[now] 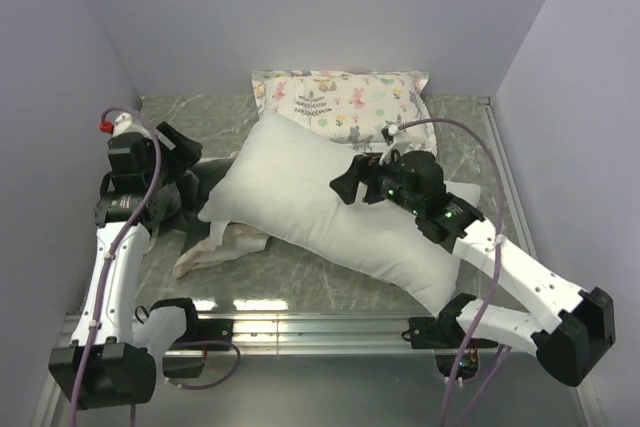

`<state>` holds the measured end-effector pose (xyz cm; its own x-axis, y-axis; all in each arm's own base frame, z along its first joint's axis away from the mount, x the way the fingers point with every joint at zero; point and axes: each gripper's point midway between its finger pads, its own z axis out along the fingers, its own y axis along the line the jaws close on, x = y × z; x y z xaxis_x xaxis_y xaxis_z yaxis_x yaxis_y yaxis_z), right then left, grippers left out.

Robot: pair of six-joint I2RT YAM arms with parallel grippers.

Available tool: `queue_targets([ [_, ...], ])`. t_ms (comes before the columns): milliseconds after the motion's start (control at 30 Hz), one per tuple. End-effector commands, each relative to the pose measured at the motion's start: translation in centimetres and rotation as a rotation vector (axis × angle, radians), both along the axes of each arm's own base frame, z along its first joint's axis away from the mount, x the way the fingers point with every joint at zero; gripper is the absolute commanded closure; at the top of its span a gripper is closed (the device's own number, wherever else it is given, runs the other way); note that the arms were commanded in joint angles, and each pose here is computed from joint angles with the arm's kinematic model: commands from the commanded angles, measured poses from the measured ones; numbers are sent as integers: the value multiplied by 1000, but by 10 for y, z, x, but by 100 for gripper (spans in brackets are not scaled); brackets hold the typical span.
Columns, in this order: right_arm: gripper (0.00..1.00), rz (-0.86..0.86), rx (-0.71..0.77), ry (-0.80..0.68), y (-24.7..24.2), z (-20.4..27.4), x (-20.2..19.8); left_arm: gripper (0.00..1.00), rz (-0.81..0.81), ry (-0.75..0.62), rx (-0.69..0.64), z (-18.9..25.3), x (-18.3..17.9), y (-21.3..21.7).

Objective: Remove the pillowcase from the pillow

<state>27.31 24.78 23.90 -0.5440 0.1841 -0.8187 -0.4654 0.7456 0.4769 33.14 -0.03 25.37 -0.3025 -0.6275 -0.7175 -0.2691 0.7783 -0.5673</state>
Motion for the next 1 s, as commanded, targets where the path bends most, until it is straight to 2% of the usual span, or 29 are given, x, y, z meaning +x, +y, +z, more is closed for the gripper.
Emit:
queue_targets([
  [0,3,-54,58,-122,-11,62,2,19,-80,-114,76,49,-2,-26],
  [267,1,-231,66,-168,-55,93,-6,19,-339,-163,122,61,-28,-127],
  [467,0,-315,53,-177,-82,80,-17,19,-503,-202,120,44,-51,-179],
  [633,0,-327,56,-167,-85,60,-19,20,-546,-164,145,23,-58,-191],
  [967,0,-353,43,-168,-90,57,-18,19,-557,-168,153,22,-61,-190],
])
